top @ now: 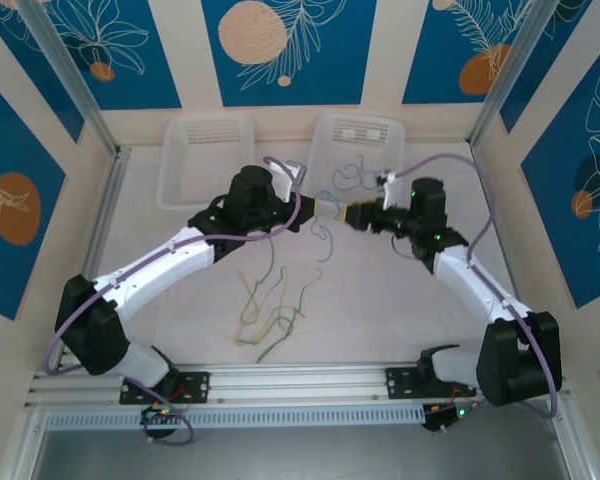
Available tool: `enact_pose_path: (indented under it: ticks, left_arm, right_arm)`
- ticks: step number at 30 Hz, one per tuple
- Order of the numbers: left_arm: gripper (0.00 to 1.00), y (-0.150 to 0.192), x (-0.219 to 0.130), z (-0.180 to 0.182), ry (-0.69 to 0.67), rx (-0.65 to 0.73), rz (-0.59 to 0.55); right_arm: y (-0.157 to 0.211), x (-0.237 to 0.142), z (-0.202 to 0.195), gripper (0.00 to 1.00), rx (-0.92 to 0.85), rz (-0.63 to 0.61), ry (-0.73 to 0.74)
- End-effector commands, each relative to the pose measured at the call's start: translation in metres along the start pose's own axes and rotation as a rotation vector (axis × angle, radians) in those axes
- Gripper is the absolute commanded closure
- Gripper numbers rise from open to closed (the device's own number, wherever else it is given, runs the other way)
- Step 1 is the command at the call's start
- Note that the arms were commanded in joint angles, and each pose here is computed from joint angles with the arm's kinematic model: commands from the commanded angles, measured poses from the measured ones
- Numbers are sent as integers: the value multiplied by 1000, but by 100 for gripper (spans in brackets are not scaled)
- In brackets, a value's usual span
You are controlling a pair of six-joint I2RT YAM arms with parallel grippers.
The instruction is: Untangle the cables
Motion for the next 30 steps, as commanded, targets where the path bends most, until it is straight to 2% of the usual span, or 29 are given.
enact_pose_path:
  ticks: [1, 11, 18, 20, 21, 24, 26, 27, 30]
  left_arm:
    - [100, -14, 2, -9, 137, 4, -24]
    - [100, -11, 6, -8, 164, -6, -10]
    - [100, -10, 6, -10, 197, -23, -28]
    - [100, -11, 5, -10, 198, -26, -31]
    - [100, -10, 5, -10, 197, -30, -31]
    - [100, -10, 4, -11, 204, -35, -40]
    - [100, -9, 3, -10, 197, -38, -39]
    - [100, -9, 3, -9, 189, -40, -38]
    - [100, -6, 3, -8, 177, -43, -43]
  right_arm:
    - [13, -1, 25, 44, -249, -77, -139]
    - [52, 5, 39, 41, -362, -90, -82]
    - [53, 19, 43, 44, -378, -100, -83]
    - [52, 24, 44, 50, -381, -91, -81]
    - [51, 26, 45, 56, -382, -90, -79]
    - [49, 30, 44, 76, -383, -99, -61]
    - [48, 29, 44, 95, -378, -113, -50]
    - [47, 29, 44, 100, -373, -118, -43]
    - [47, 28, 45, 100, -371, -119, -39]
Point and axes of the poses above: each hand's point on the last joint's axis, 136 mm out from that joint toward the fingers, its own x axis out along the fingers, its own z axis along the line the jaws close on, y = z × x, the point moved 10 cm from there along -x, back along the fingers, and after that the axes turned 3 degrees about x, right-handed, at the moved point
